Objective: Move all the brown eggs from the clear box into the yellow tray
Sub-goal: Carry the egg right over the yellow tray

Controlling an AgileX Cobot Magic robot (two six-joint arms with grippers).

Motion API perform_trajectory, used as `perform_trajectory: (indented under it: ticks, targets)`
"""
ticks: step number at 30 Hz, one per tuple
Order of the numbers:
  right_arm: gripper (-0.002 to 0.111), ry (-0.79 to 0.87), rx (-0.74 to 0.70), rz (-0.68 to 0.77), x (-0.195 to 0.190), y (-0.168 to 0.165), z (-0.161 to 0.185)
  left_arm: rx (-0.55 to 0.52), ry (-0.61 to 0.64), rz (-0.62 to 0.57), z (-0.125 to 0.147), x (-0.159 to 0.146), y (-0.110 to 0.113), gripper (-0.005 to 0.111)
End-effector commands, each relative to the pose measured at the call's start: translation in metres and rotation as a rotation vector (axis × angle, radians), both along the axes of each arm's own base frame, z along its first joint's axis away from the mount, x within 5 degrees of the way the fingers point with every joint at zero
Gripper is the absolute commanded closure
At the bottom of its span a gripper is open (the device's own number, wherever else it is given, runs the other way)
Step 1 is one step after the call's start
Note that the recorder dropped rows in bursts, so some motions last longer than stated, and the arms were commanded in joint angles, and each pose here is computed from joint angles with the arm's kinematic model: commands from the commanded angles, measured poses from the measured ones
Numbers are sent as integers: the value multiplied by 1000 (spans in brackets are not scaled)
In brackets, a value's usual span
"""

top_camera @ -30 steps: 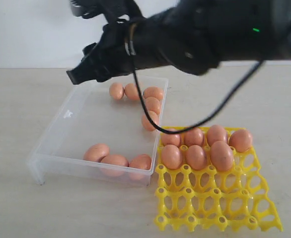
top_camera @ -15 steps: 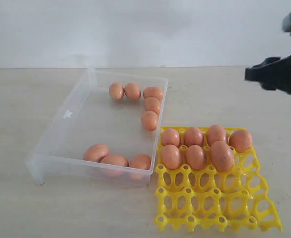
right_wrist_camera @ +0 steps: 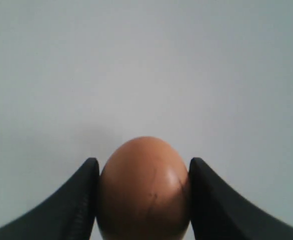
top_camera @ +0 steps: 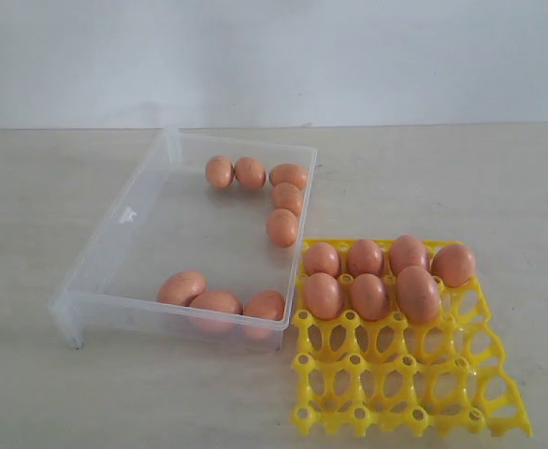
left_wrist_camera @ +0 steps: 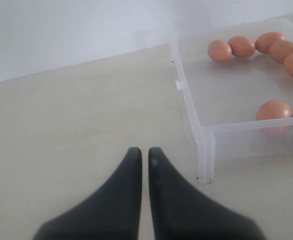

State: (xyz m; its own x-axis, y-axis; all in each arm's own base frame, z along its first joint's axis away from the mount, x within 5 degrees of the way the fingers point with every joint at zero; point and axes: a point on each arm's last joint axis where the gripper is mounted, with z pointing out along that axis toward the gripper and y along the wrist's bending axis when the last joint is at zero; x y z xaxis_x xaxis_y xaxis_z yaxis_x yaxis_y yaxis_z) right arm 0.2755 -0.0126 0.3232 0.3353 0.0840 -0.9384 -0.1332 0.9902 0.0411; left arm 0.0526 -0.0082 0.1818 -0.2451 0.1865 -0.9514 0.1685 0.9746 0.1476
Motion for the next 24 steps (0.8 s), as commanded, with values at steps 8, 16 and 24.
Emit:
perform_trajectory:
  ticks: [8,16,24]
  targets:
    - [109,650,130,46,-124,18,-151,-11,-2,7,-1,0,0,103]
    - [109,897,110,53,-99,16,-176,-11,-2,7,-1,0,0,103]
    - [109,932,75,180,-57,21,-196,-11,-2,7,-1,0,0,103]
